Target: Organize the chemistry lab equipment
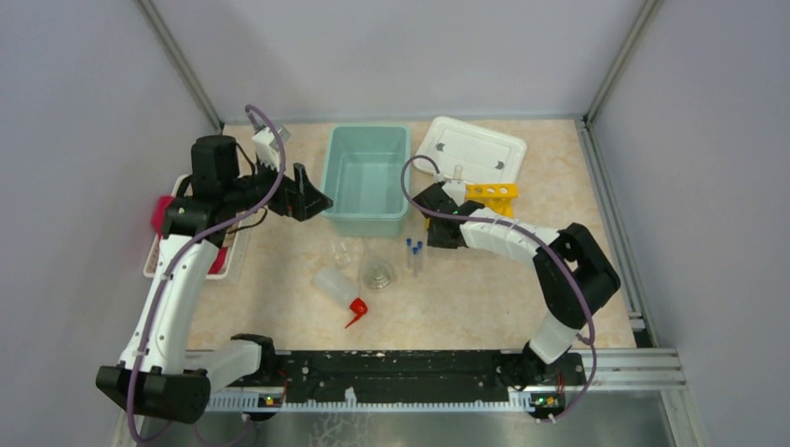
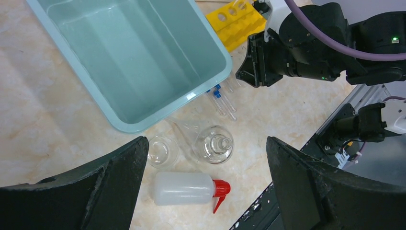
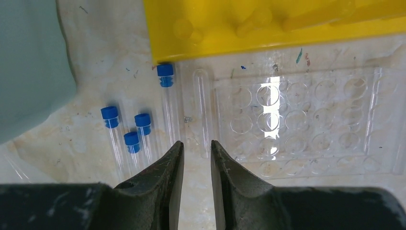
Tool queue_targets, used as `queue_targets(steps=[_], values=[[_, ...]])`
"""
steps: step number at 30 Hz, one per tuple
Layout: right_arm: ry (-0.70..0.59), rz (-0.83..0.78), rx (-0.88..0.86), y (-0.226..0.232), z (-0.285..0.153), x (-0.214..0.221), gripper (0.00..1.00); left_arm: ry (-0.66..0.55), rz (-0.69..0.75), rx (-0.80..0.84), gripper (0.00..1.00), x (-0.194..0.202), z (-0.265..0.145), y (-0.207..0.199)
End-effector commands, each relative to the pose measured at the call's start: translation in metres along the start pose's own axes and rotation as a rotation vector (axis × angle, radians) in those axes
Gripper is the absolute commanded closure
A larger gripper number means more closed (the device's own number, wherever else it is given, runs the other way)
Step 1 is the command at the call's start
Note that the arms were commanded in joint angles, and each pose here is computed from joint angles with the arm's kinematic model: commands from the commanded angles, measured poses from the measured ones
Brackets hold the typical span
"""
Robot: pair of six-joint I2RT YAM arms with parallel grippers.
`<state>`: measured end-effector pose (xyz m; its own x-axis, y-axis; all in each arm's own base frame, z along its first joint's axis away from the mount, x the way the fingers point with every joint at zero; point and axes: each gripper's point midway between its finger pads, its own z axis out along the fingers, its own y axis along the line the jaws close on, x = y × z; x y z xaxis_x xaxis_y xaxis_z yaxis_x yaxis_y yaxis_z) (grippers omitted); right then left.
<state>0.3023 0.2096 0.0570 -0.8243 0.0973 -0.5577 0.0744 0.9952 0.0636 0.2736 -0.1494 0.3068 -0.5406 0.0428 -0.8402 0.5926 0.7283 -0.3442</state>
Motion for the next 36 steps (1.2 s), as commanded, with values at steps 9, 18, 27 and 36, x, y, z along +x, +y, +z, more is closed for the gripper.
queue_targets(steps=[9,18,27,36], values=[[-0.033,0.013,0.048,-0.001,0.016,-0.008,0.71,-0.037,0.04,0.015,0.01,-0.011,-0.005,-0.005],[-0.057,0.005,0.09,-0.003,0.025,-0.014,0.71,-0.036,0.039,0.013,0.01,-0.01,-0.004,-0.004],[-0.064,-0.012,0.092,0.004,0.036,-0.018,0.71,-0.04,0.043,0.021,0.01,-0.012,-0.003,-0.005],[-0.053,0.003,0.081,0.004,0.037,-0.013,0.82,-0.034,0.056,0.026,0.01,-0.01,-0.004,-0.005]])
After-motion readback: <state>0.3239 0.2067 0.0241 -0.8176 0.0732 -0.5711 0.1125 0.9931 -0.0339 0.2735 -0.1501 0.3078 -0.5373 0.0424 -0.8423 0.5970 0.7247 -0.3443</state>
